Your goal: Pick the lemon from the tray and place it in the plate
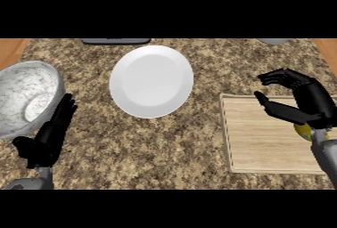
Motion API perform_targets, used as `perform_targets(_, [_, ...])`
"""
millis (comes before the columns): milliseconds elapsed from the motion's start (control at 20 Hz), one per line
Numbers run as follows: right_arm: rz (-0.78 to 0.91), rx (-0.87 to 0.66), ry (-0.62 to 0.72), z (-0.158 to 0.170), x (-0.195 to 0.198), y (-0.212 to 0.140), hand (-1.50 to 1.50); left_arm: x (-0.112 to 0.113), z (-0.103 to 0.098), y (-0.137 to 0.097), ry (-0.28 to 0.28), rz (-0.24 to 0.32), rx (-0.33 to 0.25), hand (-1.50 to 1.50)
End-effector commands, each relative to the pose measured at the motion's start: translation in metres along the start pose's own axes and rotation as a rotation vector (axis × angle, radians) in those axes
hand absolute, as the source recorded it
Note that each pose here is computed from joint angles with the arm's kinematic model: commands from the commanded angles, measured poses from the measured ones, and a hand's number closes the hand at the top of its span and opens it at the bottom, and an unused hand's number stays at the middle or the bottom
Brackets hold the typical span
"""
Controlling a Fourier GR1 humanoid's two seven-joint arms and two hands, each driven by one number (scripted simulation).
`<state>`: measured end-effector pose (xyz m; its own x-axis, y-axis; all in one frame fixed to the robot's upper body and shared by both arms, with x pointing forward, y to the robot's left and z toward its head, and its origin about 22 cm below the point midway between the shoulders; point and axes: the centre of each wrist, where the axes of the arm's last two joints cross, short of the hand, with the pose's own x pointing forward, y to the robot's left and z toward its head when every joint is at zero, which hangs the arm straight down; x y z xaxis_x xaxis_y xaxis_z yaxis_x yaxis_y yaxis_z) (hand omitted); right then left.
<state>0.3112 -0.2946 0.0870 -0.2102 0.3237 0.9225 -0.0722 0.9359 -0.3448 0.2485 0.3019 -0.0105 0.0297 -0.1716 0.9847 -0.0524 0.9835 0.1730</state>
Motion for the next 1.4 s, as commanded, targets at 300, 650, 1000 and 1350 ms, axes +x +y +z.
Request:
perform_targets(300, [0.073,-0.155,-0.117,0.092,-0.068,-0.02,-1.5,-0.024,0.005,-0.006,0.033,-0.01,-0.029,0.0])
perform_targets(650, [0.252,-0.212,-0.027,0.122,-0.028,-0.072,-1.5,-0.013,-0.001,0.003,0.02,-0.02,-0.03,0.0])
perform_targets(1000, [0.555,-0.024,0.219,0.111,0.009,-0.1,-1.5,-0.025,-0.002,-0.011,0.02,-0.026,-0.034,0.0])
perform_targets(1350, [0.606,0.101,0.385,0.106,0.016,-0.111,-1.5,-0.025,0.004,-0.001,0.011,-0.021,-0.042,0.0])
